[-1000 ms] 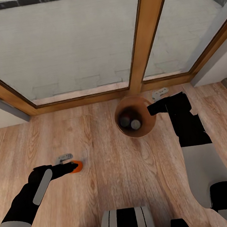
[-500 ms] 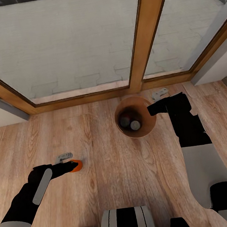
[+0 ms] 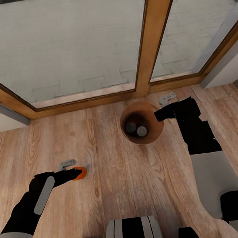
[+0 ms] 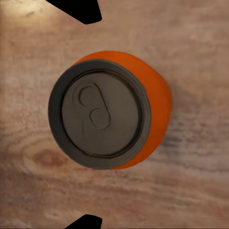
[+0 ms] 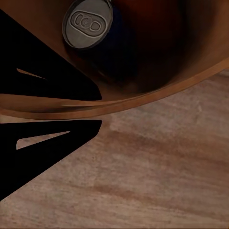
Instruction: Put the three can of soda from the living room inside the tash can in the kitchen.
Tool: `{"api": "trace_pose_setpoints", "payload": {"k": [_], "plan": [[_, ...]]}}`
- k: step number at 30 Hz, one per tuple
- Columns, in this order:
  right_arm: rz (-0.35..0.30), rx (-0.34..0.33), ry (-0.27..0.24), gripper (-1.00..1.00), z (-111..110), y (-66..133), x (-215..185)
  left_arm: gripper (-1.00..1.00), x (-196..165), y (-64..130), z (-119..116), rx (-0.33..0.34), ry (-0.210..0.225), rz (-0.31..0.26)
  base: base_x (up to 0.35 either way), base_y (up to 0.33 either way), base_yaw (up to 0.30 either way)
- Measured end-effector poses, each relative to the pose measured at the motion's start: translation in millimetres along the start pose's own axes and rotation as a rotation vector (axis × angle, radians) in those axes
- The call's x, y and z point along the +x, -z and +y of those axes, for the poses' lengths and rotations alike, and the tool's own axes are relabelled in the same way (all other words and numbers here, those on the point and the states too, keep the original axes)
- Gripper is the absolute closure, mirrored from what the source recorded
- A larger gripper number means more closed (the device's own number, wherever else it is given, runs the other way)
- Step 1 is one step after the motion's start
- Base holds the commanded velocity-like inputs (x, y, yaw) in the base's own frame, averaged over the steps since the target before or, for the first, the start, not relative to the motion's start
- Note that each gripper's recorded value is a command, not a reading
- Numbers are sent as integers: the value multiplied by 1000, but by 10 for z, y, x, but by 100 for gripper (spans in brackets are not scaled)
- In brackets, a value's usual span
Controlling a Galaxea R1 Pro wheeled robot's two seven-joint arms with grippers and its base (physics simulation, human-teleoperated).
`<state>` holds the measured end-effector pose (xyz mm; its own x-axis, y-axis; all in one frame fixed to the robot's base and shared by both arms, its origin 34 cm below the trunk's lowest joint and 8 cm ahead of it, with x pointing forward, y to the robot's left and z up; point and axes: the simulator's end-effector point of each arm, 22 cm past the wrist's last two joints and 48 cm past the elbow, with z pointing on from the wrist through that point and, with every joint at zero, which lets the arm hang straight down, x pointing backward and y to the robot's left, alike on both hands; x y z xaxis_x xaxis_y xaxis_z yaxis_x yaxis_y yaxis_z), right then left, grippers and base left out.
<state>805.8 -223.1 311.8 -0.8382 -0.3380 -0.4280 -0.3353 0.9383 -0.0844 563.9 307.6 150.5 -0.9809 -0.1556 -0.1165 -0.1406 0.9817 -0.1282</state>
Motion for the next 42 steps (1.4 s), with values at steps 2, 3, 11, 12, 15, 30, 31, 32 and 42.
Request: {"api": "trace_pose_setpoints", "payload": {"k": [2, 3, 11, 12, 15, 30, 31, 32, 42], "plan": [[7, -3, 0, 100, 13, -48, 37, -100, 36, -37, 11, -1, 1, 9, 0, 0, 0], [11, -4, 0, 100, 18, -72, 57, -100, 52, -56, 15, -2, 1, 13, 0, 0, 0], [38, -11, 1, 100, 51, -237, 202, -100, 168, -181, 47, -6, 4, 40, 0, 0, 0], [36, -10, 2, 100, 49, -235, 196, -100, 168, -180, 46, -6, 4, 40, 0, 0, 0], [37, -12, -1, 100, 50, -236, 202, -100, 169, -180, 45, -6, 4, 40, 0, 0, 0], [39, -12, 3, 100, 60, -240, 209, 100, 88, -140, 15, 0, 0, 18, 0, 0, 0], [39, -12, 2, 100, 59, -240, 211, 100, 84, -138, 15, 0, 0, 17, 0, 0, 0], [39, -12, 2, 100, 59, -240, 210, 100, 84, -138, 12, 1, 0, 17, 0, 0, 0], [17, -6, 5, 100, 41, -100, 96, 100, -7, -34, -10, 1, -4, -5, 0, 0, 0]]}}
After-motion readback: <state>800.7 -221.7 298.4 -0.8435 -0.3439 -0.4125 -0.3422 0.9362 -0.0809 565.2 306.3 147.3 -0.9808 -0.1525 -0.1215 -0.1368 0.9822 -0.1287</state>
